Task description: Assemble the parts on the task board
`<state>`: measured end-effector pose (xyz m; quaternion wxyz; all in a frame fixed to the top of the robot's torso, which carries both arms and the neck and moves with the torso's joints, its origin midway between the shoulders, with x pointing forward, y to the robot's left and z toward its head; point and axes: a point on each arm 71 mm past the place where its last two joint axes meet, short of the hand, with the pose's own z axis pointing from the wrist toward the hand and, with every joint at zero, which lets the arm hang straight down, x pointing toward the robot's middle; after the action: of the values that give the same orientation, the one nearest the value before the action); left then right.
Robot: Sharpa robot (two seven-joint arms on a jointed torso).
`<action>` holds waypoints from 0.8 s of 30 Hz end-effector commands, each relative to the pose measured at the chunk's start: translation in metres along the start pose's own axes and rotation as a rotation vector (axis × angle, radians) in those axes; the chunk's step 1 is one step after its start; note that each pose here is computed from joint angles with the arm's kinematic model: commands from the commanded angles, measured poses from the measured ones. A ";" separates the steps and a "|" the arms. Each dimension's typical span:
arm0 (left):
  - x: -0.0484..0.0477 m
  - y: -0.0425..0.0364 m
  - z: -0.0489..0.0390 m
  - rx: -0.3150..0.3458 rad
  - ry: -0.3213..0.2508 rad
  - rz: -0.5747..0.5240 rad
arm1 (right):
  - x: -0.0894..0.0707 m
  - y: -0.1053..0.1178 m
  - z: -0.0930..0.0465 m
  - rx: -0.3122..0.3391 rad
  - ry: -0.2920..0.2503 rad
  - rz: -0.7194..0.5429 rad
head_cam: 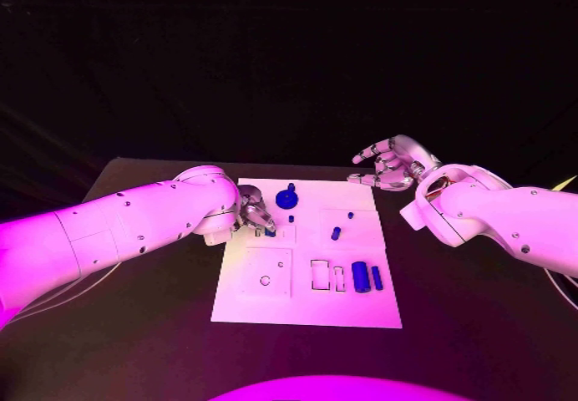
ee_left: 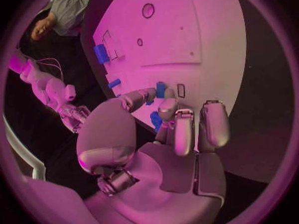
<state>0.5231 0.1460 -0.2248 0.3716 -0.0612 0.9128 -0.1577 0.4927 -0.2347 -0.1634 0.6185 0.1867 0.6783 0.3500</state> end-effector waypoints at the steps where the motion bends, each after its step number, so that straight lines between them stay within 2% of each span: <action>1: 0.0020 -0.0005 0.0007 0.000 0.007 -0.001 | 0.000 0.000 0.000 -0.002 0.002 0.000; 24: 0.0032 -0.0037 0.0060 -0.001 0.039 -0.025 | 0.001 0.001 0.000 -0.004 0.003 0.000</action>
<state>0.5271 0.1439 -0.2272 0.3571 -0.0733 0.9172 -0.1607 0.4926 -0.2345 -0.1634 0.6183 0.1866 0.6784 0.3502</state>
